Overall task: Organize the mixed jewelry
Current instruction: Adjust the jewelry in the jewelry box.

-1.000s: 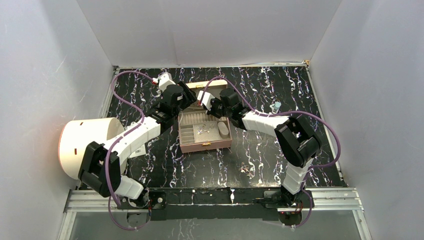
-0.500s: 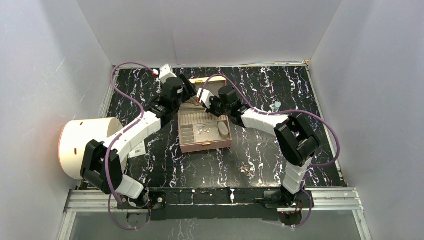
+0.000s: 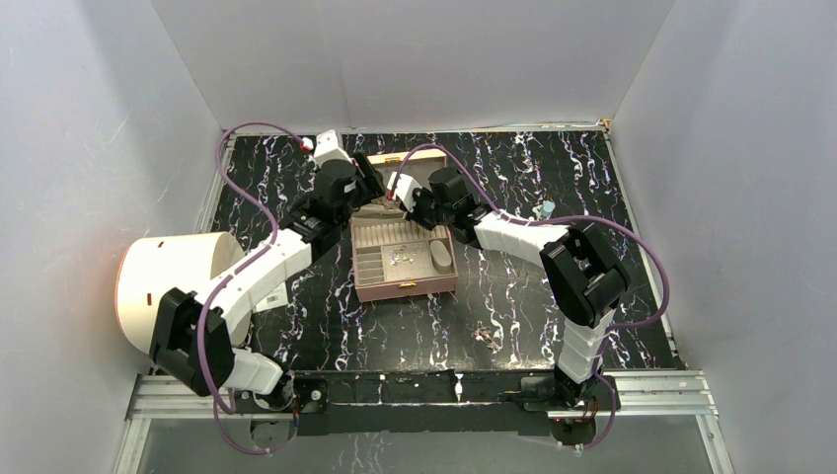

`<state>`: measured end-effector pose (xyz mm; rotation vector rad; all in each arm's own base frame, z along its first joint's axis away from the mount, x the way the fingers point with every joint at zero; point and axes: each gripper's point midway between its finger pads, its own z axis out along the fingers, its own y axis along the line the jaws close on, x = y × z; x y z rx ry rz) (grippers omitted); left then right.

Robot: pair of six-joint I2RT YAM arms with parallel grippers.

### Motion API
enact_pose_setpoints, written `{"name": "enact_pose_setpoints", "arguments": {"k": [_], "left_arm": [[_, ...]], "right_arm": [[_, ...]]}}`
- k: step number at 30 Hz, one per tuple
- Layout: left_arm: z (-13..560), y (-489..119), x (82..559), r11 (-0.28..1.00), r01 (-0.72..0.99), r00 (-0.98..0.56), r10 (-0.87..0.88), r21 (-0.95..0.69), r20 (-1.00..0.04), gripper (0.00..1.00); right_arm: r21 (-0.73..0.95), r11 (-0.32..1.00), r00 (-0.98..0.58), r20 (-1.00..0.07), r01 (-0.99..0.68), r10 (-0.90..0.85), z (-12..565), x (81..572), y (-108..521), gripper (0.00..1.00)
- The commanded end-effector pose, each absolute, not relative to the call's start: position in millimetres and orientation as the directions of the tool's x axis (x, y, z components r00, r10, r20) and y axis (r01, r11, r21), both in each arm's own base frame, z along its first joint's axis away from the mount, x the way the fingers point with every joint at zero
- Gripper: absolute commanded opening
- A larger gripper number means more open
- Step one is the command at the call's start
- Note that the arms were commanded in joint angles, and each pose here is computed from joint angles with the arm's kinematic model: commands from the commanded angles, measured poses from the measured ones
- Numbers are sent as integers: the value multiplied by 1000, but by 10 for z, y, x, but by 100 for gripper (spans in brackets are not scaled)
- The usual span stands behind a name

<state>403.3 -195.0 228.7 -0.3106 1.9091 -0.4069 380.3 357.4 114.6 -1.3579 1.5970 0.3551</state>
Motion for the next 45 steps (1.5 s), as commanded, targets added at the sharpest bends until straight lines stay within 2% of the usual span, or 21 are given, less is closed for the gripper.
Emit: {"name": "enact_pose_setpoints", "arguments": {"k": [1,8,23,28,33,37,45], "left_arm": [[2409,-1928,3833,866,9,-327,-470,-500,-820,53],[2260,-2000,3795,839,14,-357,-504,-544,-786,48],[1880,-2140,4099,858,-30,-379,-484,-512,-789,50],[1906,-2181,4127,854,-12,-367,-488,-520,-792,39],[1868,-2146,4136,866,-38,-373,-475,-498,-797,35],[1958,-2172,4132,854,-30,-364,-493,-519,-790,42],[2168,-2112,4010,866,-32,-390,-470,-498,-792,45]], "right_arm": [[-260,276,68,-829,-925,-555,1038,3517,3766,0],[-270,301,73,-842,-915,-534,1090,3518,3740,0],[-297,320,113,-867,-900,-486,1240,3453,3692,0],[-301,307,125,-866,-903,-484,1248,3417,3687,0],[-310,307,134,-866,-900,-481,1270,3426,3689,0],[-315,319,132,-865,-894,-485,1278,3471,3695,0],[-295,357,88,-865,-886,-494,1314,3609,3747,0]]}}
